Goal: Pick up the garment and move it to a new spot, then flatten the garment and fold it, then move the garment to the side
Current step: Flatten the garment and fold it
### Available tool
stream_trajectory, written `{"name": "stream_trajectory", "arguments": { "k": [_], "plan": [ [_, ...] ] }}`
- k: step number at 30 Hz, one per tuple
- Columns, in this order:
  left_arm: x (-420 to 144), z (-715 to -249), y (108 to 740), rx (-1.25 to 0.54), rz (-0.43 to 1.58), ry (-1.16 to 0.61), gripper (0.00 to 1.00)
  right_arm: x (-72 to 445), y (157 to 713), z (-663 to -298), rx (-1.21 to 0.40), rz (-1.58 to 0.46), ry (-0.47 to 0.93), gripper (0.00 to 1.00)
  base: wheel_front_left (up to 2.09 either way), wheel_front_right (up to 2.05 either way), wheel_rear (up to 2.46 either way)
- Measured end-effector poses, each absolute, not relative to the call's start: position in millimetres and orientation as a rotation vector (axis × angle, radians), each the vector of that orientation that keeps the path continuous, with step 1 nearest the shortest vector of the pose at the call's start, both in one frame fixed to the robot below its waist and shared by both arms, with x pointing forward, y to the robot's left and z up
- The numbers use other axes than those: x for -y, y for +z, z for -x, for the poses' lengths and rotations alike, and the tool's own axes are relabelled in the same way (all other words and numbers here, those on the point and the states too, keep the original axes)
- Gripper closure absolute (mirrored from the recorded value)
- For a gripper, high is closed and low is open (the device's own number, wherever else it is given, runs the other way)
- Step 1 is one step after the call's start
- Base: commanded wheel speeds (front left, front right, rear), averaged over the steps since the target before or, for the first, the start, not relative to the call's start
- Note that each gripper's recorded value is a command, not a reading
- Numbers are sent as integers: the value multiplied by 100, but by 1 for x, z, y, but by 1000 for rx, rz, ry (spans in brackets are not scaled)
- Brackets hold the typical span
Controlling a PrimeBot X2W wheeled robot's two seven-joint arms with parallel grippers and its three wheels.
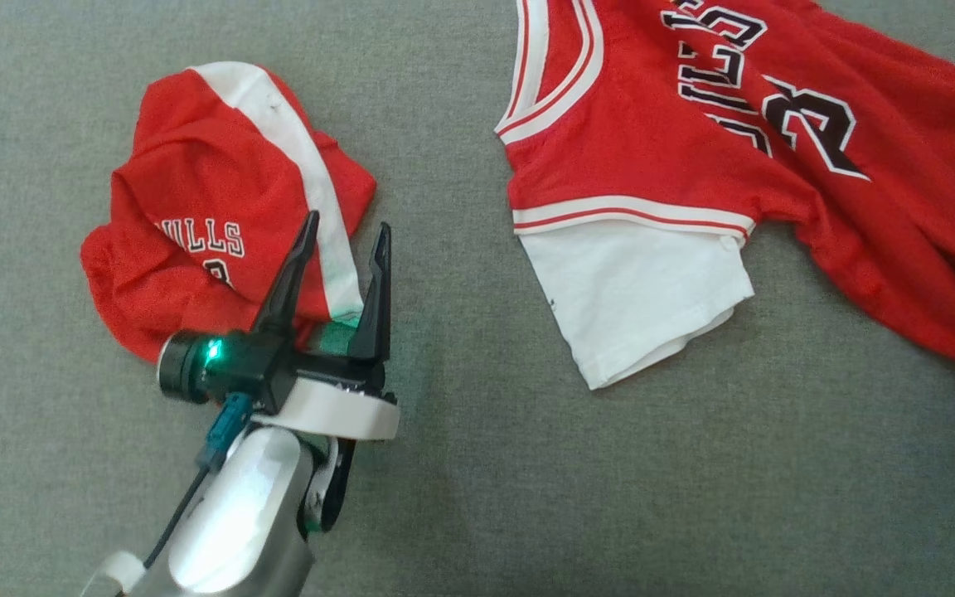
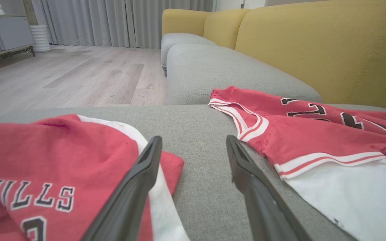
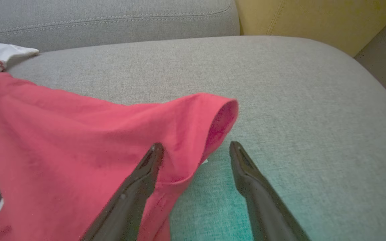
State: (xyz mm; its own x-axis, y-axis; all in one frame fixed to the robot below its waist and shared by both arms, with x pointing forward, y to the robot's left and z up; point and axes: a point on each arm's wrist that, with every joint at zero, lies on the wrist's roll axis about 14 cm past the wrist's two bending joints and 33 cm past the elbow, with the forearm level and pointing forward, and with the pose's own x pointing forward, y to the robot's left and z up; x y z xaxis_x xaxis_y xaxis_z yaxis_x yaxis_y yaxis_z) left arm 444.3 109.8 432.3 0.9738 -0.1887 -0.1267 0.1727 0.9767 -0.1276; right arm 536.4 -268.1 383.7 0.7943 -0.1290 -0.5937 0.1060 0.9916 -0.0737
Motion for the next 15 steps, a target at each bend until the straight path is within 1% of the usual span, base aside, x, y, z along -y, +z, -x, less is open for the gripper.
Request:
{"name": "stream_trajectory", "arguments": {
  "k": [7, 8, 9, 12, 15],
  "plan": [
    [-112, -456, 433, -124, 117, -177, 0, 274, 363, -544, -687, 31, -146, 0, 0, 0, 0],
    [-113, -457, 431, -127, 118, -173, 0, 275, 362, -547, -691, 31, -148, 44, 0, 0, 0],
    [-114, -458, 430, -129, 121, -168, 0, 275, 361, -550, -692, 30, -148, 100, 0, 0, 0],
    [-116, -460, 427, -134, 123, -164, 0, 276, 362, -560, -678, 45, -142, 100, 0, 0, 0],
    [-116, -462, 426, -134, 120, -164, 0, 281, 373, -574, -622, 103, -137, 100, 0, 0, 0]
  ]
}}
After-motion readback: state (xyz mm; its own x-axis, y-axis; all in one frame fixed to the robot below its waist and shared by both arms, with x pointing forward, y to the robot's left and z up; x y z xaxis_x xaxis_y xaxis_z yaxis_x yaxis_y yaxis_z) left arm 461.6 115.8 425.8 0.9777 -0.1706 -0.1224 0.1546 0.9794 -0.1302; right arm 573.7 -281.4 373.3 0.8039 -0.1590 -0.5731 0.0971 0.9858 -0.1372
